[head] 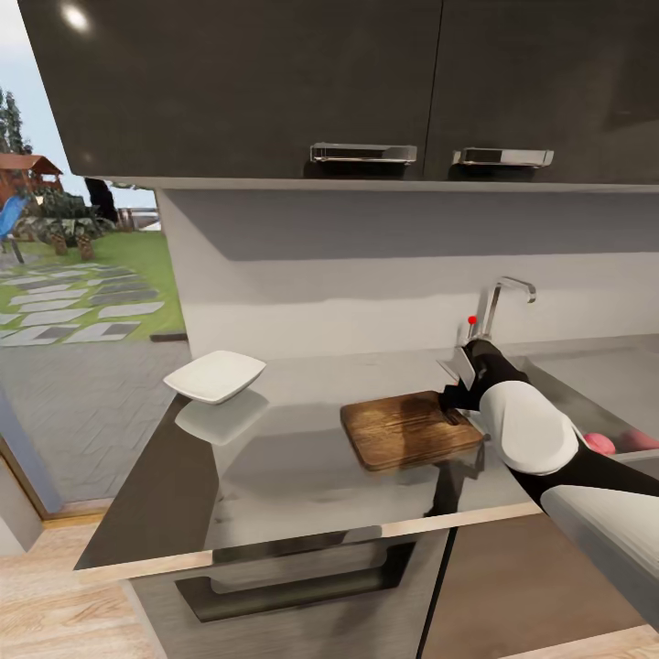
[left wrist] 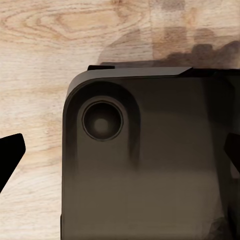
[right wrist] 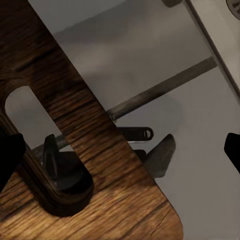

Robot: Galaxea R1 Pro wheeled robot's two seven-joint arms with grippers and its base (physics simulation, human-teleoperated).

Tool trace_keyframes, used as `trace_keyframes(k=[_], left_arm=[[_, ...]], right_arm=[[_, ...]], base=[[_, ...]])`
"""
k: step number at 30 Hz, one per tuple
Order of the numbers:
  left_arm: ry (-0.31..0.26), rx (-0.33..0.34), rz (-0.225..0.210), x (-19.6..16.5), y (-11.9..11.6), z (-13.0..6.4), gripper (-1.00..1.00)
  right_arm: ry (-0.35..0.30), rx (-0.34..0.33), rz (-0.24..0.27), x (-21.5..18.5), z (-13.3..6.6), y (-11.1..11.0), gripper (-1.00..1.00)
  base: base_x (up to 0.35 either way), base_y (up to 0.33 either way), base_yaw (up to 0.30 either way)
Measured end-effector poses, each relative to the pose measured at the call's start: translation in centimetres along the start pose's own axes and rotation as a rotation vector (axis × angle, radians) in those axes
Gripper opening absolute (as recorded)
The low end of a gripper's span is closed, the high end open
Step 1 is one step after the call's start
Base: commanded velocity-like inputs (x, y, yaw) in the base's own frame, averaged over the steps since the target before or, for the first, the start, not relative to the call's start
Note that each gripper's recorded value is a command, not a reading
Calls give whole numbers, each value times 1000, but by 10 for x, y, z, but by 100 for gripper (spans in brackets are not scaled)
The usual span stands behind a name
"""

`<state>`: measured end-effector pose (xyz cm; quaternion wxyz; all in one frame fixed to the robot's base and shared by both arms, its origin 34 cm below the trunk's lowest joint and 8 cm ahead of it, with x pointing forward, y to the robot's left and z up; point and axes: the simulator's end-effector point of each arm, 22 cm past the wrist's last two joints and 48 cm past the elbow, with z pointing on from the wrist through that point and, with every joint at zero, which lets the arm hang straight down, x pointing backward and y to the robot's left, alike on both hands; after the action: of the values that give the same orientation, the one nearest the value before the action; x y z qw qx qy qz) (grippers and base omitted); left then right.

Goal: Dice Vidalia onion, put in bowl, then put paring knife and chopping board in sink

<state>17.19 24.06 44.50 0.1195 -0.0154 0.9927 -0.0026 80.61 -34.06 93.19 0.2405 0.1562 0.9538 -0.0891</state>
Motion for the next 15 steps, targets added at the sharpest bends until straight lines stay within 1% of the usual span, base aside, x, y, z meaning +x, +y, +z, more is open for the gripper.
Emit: trace_keyframes(k=[10, 11, 12, 15], left_arm=[[0, 0, 0, 0, 0, 0, 100], [0, 0, 0, 0, 0, 0, 100], [0, 0, 0, 0, 0, 0, 100], [0, 0, 0, 0, 0, 0, 100]], right_arm=[[-5, 0, 4, -3, -2, -1, 100], [-8, 0, 5, -5, -3, -2, 100], [-27, 0, 14, -14, -11, -4, 100], [-38, -1, 22, -20, -15, -5, 100]], base=[[0, 0, 0], [0, 0, 0], [0, 0, 0], [0, 0, 0]])
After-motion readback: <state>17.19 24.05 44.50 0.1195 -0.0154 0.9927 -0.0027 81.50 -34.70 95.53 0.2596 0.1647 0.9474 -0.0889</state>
